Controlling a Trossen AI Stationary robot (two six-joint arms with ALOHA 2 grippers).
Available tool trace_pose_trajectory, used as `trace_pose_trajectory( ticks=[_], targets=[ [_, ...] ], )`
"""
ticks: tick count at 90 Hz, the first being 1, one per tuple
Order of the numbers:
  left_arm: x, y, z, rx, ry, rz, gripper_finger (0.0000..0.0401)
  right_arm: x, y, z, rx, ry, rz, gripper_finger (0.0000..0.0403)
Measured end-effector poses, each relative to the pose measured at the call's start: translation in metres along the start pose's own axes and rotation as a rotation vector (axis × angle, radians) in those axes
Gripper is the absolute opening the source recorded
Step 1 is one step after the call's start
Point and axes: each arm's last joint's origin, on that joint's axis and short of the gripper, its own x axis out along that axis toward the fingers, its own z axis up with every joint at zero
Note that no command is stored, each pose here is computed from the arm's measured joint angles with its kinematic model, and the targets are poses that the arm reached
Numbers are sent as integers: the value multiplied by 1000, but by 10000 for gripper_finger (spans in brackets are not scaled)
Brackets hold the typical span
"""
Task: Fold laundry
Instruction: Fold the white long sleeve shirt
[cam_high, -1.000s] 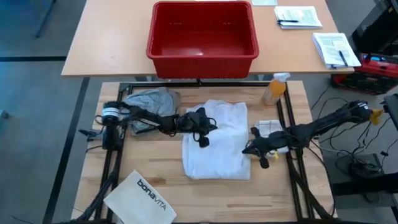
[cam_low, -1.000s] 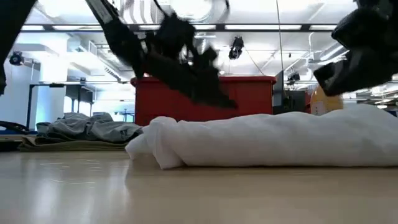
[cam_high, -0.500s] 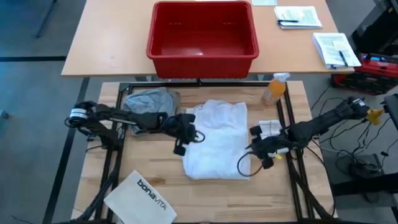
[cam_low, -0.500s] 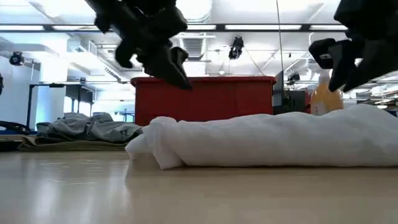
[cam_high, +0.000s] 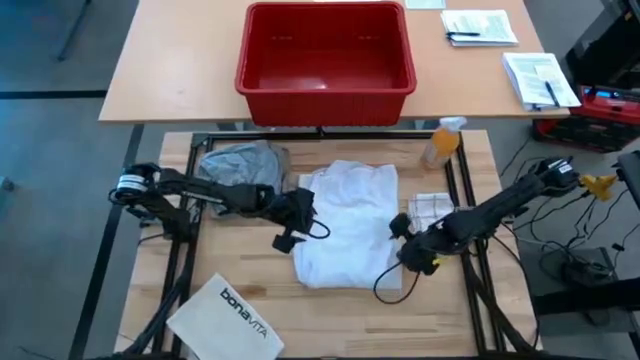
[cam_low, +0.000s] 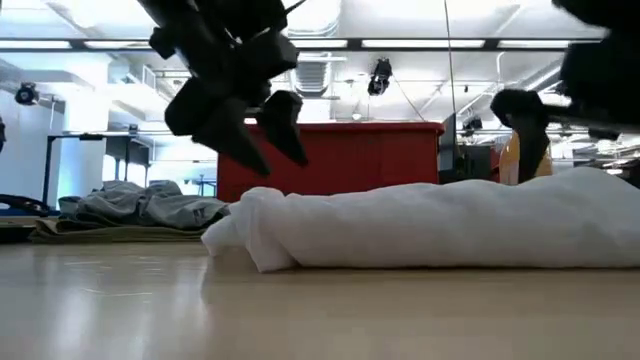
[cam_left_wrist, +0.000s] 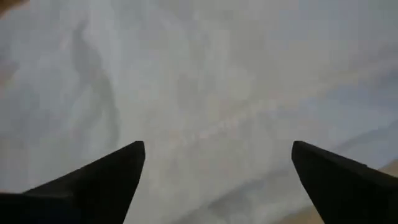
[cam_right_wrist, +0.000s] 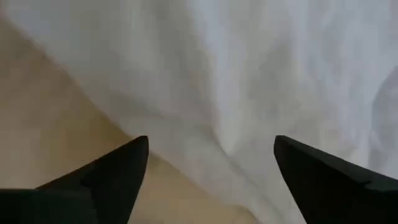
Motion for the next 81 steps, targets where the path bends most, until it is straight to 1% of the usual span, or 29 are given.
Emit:
trace_pose_trajectory(
  ticks=[14,24,28,37,39,42,46,49,54,59,68,81],
  targets=[
    [0,5,9,-22,-91,48,337,-20,8,20,59,-111,11,321],
    [0,13,20,-31,-200,111,306,-36,19,38,148,-194,51,314],
    [1,18,24,-104,-243,124,295,-40,22,47,206,-240,61,314],
    [17,26,22,-369,-238,75,271,-44,24,65,385,-377,85,314],
    [22,26,21,-406,-227,53,266,-43,24,69,423,-409,88,314],
    [31,25,19,-430,-206,19,258,-41,24,76,475,-455,88,312],
    [41,23,18,-420,-191,-14,247,-37,23,84,532,-505,58,310],
    [49,22,21,-390,-194,-25,238,-32,23,88,556,-519,22,307],
    [57,23,26,-339,-205,-19,224,-24,22,97,581,-532,-39,303],
    [68,26,27,-314,-188,-8,210,-16,18,108,590,-541,-62,298],
    [84,35,24,-309,-158,9,186,6,19,122,588,-474,-83,289],
    [96,45,22,-260,-152,27,156,39,28,139,583,-396,-110,282]
  ],
)
